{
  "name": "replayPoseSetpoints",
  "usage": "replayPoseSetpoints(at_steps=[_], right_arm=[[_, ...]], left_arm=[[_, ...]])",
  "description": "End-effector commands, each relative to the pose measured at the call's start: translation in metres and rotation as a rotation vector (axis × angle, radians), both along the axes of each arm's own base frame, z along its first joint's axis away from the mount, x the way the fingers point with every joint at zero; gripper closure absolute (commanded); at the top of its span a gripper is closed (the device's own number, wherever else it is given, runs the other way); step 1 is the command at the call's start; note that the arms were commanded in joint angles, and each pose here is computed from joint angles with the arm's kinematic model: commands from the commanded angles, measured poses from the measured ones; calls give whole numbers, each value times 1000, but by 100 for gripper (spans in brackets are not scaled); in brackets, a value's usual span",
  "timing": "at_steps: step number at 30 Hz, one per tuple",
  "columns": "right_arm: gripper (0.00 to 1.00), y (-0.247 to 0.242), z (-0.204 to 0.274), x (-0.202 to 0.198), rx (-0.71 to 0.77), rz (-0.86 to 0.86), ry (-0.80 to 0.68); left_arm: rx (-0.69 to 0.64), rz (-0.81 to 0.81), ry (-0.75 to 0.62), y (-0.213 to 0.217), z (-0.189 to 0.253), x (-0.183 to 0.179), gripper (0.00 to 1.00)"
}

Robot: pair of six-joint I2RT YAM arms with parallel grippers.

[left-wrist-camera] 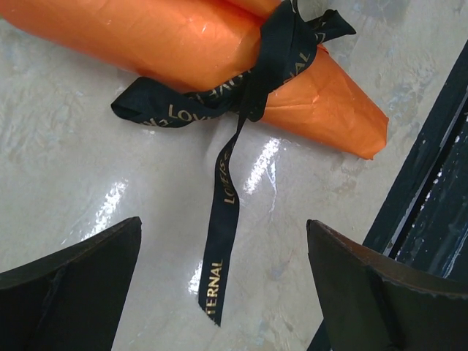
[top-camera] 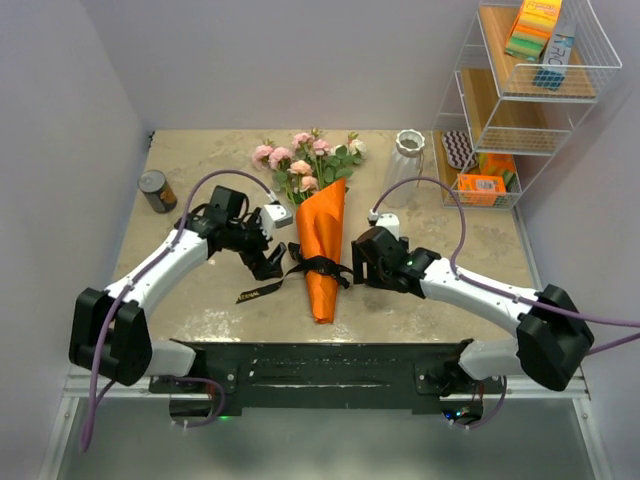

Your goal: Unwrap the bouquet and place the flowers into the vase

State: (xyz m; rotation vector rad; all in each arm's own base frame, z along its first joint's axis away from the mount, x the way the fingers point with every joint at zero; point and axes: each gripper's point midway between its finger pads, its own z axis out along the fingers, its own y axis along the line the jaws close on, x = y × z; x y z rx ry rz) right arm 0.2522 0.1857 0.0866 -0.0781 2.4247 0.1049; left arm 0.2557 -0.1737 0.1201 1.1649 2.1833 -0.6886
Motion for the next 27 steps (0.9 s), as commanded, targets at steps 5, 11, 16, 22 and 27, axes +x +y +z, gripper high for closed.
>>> replayPoseSetpoints(at_steps=[5,11,16,22,27], right_arm=[[17,10,-16,1,20,-43,-21],[20,5,-32,-2,4,-82,-4],[24,5,-36,0,8,-106,-6],[25,13,-46,4,3,-80,6],[25,19,-51,14,-19,-57,-9]], left_arm=[[24,-76,-59,-29,-23,18,3],[43,-113,-54,-37,-45,25,12],[49,-174,-45,-43,-57,18,16],[66,-176,-46,-41,-66,20,21],[86,-164,-65,-38,-74,22,33]])
